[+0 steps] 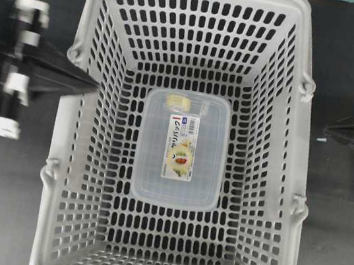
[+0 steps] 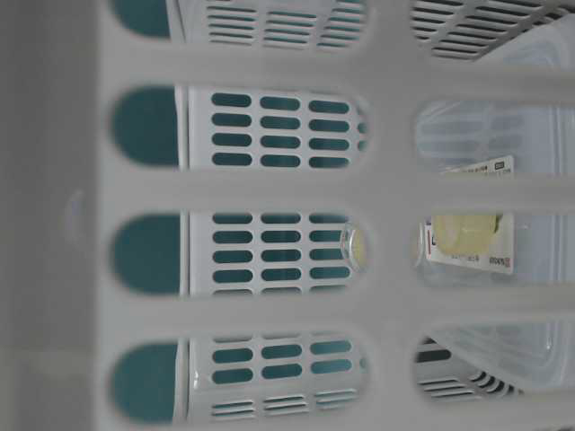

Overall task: Pick up the cellophane tape from the shopping basket with the left arm.
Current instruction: 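Move the left gripper over the basket toward the tape roll, then lower the open left gripper around the clear tape roll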

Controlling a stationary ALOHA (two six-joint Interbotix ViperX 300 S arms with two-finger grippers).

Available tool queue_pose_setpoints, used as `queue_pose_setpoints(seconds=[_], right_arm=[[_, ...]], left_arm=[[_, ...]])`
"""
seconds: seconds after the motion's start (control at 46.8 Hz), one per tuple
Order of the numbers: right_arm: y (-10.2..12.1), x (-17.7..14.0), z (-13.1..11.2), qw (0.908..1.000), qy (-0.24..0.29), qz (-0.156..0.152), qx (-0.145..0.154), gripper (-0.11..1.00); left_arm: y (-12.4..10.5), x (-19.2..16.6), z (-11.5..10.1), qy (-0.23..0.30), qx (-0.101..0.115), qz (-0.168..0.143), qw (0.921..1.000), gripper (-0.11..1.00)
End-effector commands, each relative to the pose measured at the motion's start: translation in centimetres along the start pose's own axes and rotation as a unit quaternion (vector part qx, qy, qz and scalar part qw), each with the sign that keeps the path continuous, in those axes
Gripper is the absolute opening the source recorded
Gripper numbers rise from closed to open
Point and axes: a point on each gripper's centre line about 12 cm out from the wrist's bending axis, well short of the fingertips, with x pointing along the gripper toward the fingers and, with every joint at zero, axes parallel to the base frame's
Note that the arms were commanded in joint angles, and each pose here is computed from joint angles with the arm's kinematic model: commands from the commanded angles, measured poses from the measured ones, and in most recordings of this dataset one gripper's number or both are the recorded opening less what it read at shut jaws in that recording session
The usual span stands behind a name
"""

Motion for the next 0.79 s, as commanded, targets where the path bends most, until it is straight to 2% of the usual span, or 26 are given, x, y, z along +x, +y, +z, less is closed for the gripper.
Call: queue_pose_setpoints(seconds=[0.0,0.214,0.62,0.769], right_arm=[[0.2,0.2,1.3,0.9999,-0.014,0.003,0.003,0.01],[0.2,0.2,1.3,0.9999,-0.013,0.003,0.004,0.01],[0.1,0.4,0.8,1.0,0.001,0.002,0.005,0.01],[0.1,0.4,0.8,1.0,0.002,0.002,0.005,0.02]], left_arm=[[-0.3,2.1,1.5,0.037,0.007,-0.003,0.9993,0.0],[-0.9,6.0,1.7,0.122,0.008,-0.008,0.9924,0.0],[-1.3,10.0,0.9,0.21,0.011,-0.008,0.9777,0.0],[-1.2,11.3,0.0,0.252,0.01,-0.005,0.9678,0.01]])
